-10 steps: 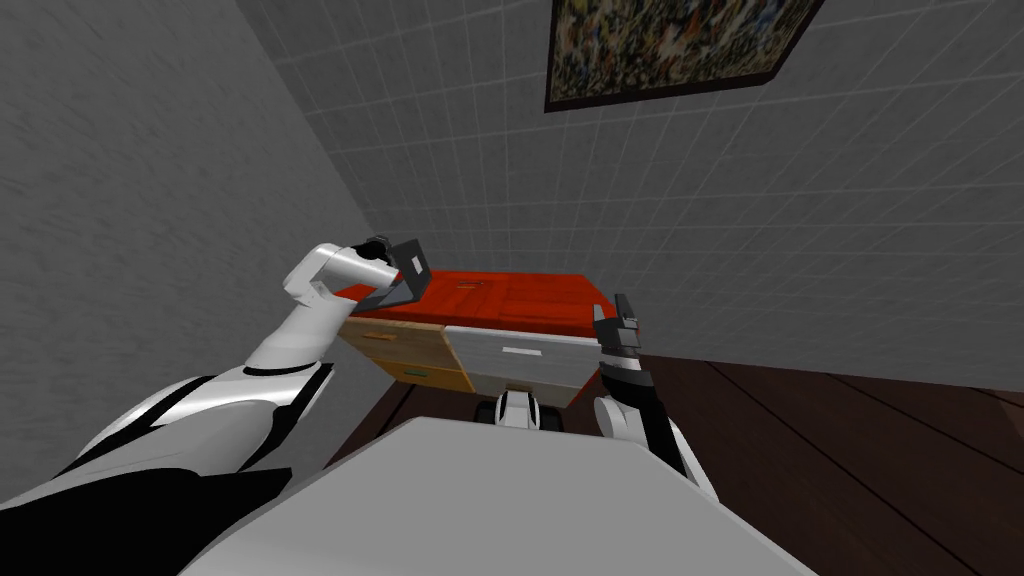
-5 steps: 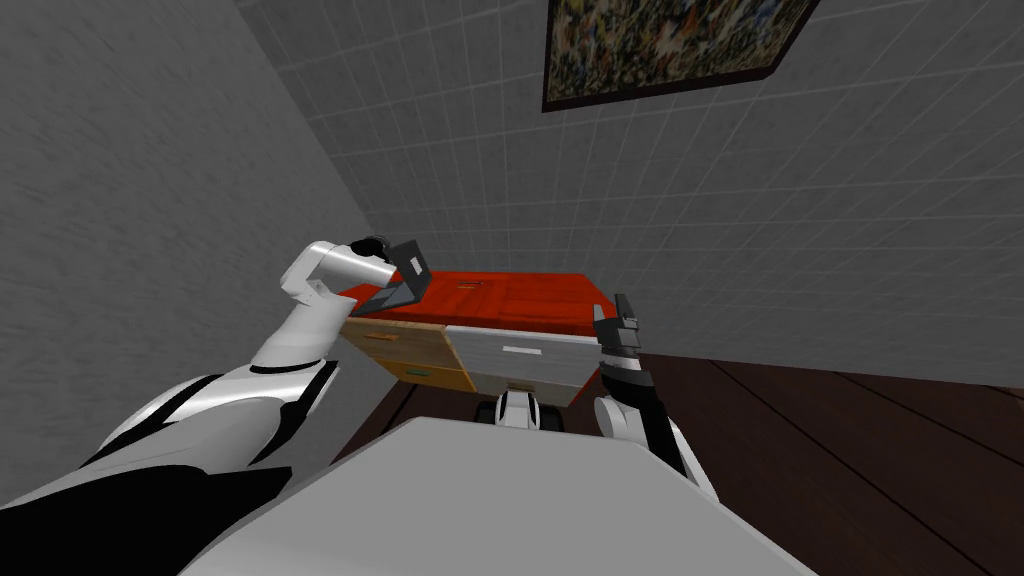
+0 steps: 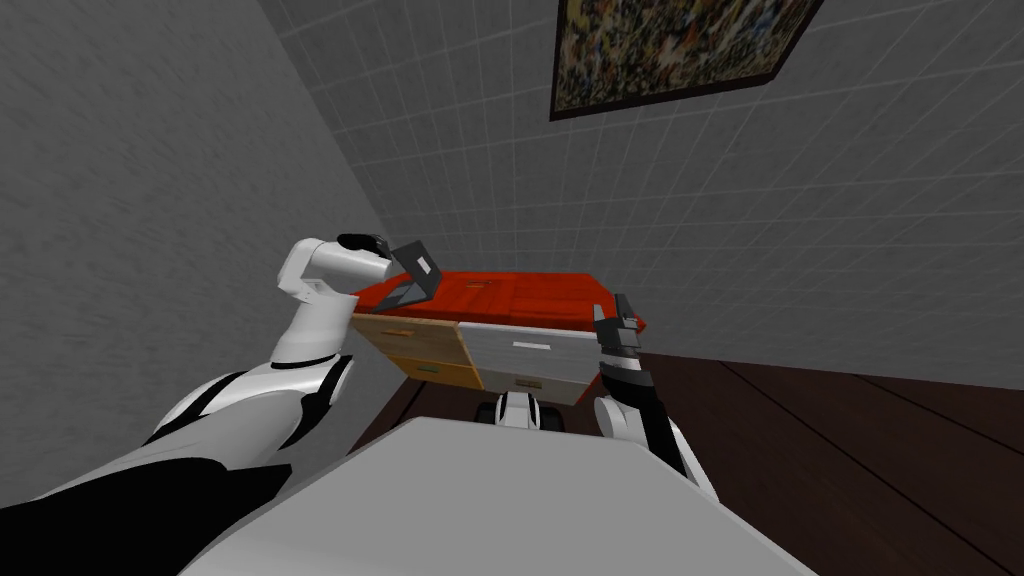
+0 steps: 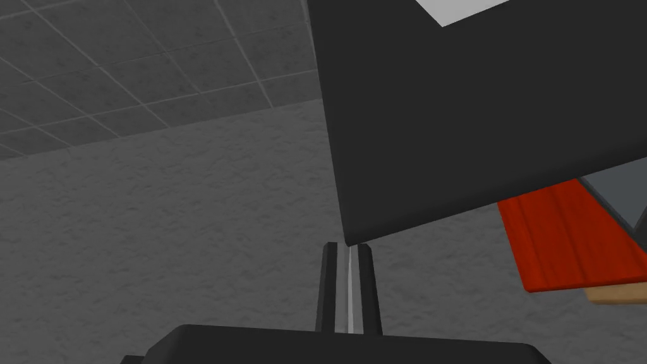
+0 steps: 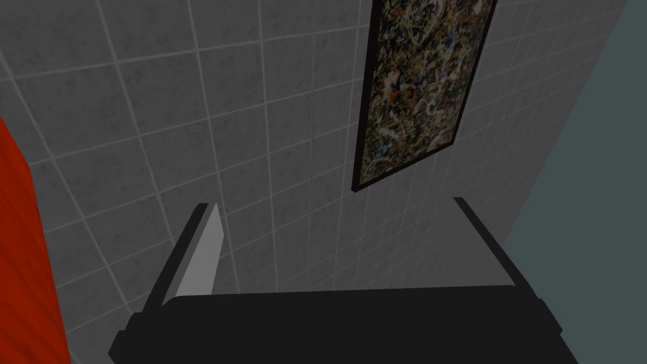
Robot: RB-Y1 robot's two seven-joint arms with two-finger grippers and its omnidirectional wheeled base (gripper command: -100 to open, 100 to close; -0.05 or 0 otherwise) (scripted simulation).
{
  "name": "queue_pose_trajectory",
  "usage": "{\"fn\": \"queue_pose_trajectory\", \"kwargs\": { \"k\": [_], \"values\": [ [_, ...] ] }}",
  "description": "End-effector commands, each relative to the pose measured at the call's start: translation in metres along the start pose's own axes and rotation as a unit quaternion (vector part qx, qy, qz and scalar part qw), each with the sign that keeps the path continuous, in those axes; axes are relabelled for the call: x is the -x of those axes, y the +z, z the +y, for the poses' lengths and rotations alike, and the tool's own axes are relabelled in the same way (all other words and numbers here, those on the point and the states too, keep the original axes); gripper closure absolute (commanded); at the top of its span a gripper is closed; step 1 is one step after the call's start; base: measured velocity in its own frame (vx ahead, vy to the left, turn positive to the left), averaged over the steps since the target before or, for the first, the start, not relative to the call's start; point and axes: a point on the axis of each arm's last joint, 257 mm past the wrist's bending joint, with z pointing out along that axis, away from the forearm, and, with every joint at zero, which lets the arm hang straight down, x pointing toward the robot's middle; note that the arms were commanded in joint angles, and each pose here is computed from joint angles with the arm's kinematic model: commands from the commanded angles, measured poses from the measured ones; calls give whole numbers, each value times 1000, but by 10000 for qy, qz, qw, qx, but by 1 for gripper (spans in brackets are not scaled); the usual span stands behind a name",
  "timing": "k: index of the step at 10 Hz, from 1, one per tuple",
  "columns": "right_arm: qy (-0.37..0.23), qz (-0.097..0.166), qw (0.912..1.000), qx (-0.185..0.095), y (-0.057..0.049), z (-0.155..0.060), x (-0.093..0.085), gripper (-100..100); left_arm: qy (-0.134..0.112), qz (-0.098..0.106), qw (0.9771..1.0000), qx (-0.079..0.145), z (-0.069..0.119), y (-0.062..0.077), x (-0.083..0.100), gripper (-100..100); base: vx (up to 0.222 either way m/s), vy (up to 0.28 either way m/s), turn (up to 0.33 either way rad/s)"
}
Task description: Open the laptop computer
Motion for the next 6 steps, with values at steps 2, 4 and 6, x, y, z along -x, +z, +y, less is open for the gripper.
{"fn": "queue_pose_trajectory", "kwargs": {
  "k": [2,4,6],
  "values": [
    [1,-1,10000,-1,0,0,0,0,365,-149,9992,-76,5,3,5,-100,28,-78,30],
    [2,-1,10000,0,0,0,0,0,690,-266,9972,-138,8,5,9,-100,58,-123,34],
    [1,-1,10000,0,0,0,0,0,612,-250,9978,-97,9,5,9,-100,16,-25,8]
  ]
}}
